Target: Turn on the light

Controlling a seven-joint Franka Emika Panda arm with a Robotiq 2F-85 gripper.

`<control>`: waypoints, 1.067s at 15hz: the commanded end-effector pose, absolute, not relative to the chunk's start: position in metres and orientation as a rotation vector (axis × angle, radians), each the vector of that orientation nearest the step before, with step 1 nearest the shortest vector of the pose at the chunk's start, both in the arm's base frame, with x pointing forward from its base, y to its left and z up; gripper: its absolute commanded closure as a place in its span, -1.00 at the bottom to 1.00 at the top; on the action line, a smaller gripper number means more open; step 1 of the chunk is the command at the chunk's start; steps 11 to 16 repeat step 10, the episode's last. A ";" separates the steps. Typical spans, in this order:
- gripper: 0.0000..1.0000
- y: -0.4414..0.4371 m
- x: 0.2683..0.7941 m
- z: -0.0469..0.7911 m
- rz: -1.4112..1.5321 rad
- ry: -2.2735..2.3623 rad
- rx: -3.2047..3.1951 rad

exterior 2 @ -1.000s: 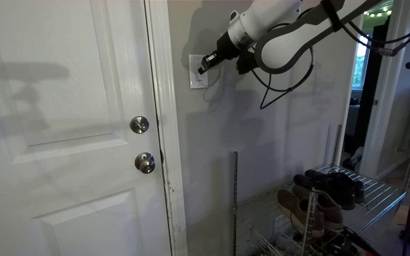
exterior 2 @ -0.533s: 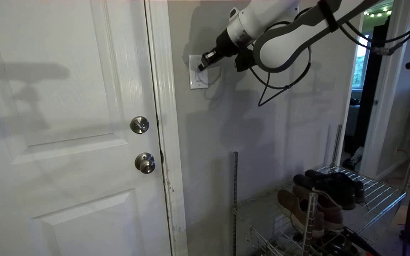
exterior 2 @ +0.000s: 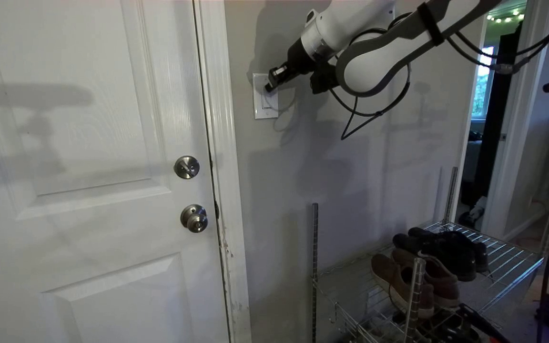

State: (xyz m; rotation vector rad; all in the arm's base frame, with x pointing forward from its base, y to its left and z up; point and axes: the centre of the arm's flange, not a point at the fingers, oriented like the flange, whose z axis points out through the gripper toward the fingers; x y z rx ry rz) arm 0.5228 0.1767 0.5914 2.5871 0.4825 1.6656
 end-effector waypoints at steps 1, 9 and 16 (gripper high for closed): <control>0.95 0.192 0.546 0.575 1.646 0.432 2.593; 0.97 0.186 0.533 0.576 1.624 0.409 2.636; 0.94 0.186 0.531 0.576 1.623 0.402 2.638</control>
